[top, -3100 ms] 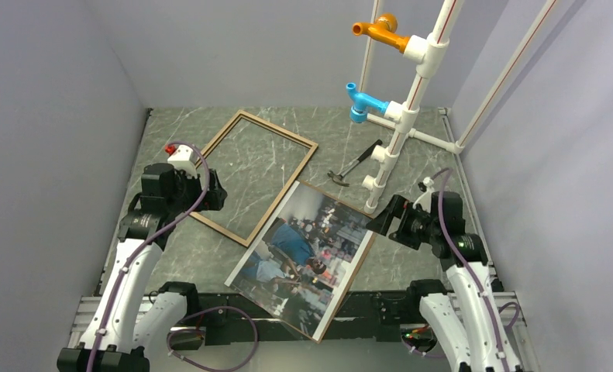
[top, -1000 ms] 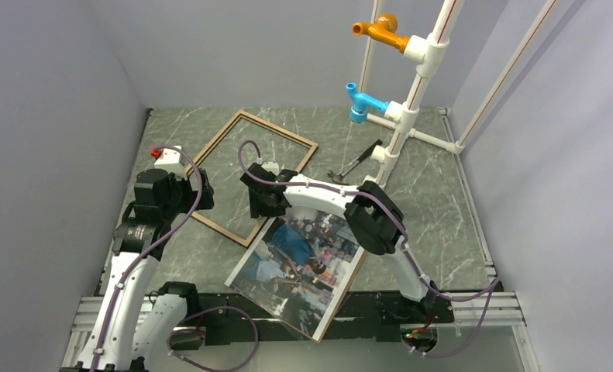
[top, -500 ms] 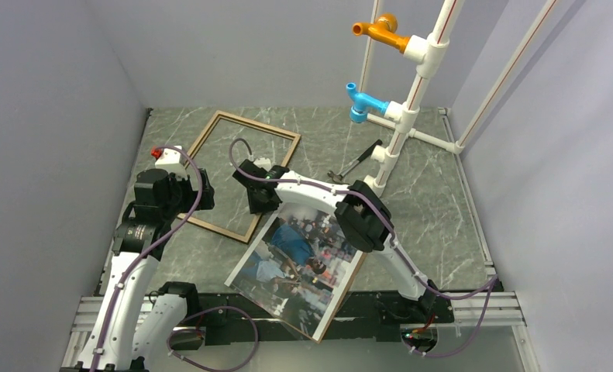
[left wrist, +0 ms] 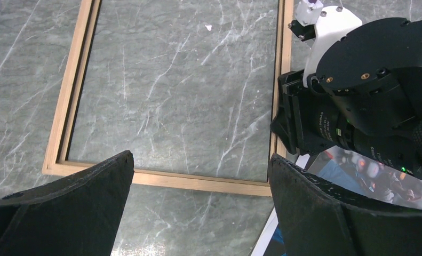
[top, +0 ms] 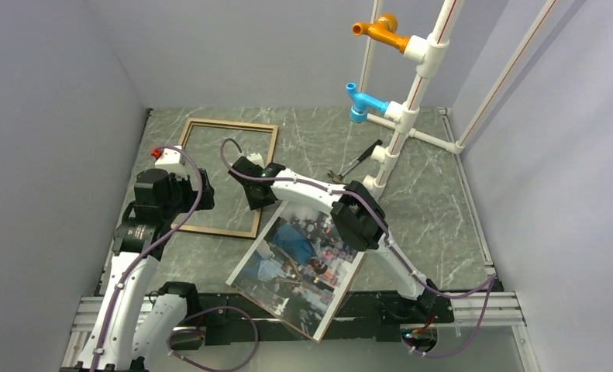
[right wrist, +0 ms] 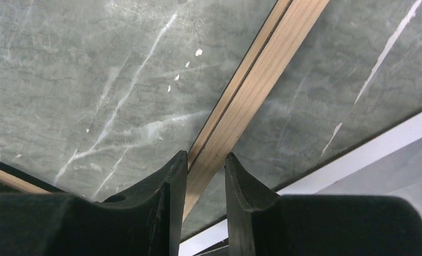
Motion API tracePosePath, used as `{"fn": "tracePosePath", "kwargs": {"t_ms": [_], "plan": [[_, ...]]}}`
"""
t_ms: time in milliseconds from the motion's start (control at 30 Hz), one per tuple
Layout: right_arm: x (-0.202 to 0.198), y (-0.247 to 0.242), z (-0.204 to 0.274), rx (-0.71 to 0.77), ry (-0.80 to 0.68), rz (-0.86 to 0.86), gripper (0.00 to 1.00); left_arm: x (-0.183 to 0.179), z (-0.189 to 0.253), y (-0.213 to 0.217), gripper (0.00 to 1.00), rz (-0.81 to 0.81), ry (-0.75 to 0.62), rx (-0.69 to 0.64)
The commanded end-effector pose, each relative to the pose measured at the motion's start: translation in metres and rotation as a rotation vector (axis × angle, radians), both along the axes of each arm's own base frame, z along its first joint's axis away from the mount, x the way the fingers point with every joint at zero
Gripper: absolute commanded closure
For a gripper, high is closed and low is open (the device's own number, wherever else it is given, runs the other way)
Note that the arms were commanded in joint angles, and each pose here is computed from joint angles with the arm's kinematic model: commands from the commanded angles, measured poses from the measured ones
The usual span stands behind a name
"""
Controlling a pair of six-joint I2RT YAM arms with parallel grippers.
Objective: Put the photo into the frame
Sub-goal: Adjust the photo frame at the center of the board.
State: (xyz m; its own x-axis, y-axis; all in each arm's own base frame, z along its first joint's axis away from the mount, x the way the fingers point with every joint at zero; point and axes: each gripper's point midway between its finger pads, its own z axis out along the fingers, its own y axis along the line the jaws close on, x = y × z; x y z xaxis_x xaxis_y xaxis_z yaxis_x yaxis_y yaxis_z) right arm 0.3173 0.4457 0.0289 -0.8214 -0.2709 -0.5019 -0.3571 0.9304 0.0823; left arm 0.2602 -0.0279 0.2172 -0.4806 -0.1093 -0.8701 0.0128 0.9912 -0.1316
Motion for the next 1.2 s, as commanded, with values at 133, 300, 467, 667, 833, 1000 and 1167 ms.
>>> {"fn": "tracePosePath", "kwargs": {"t_ms": [133,300,467,667,833,1000,1167], "plan": [[0.029,0.011,0.019,0.005,-0.099,0.088,1.00,0.005,0.014,0.001,0.01,0.000,-0.050,0.005],[0.047,0.004,0.019,0.027,-0.090,0.054,1.00,0.005,0.013,0.001,0.01,0.000,-0.049,0.004],[0.075,-0.016,0.011,0.090,-0.027,-0.045,1.00,0.005,0.013,0.001,0.01,0.000,-0.044,0.005],[0.105,-0.043,0.015,0.103,-0.023,-0.127,1.00,0.006,0.013,0.001,0.01,0.000,-0.044,0.006],[0.122,-0.062,0.019,0.092,-0.039,-0.160,1.00,0.006,0.011,0.001,0.01,0.000,-0.038,0.007],[0.122,-0.066,0.019,0.110,-0.017,-0.165,1.00,0.007,0.009,0.001,0.01,0.001,-0.030,0.007],[0.109,-0.067,0.013,0.156,0.034,-0.231,1.00,0.007,0.008,0.001,0.01,0.001,-0.021,0.007]]}}
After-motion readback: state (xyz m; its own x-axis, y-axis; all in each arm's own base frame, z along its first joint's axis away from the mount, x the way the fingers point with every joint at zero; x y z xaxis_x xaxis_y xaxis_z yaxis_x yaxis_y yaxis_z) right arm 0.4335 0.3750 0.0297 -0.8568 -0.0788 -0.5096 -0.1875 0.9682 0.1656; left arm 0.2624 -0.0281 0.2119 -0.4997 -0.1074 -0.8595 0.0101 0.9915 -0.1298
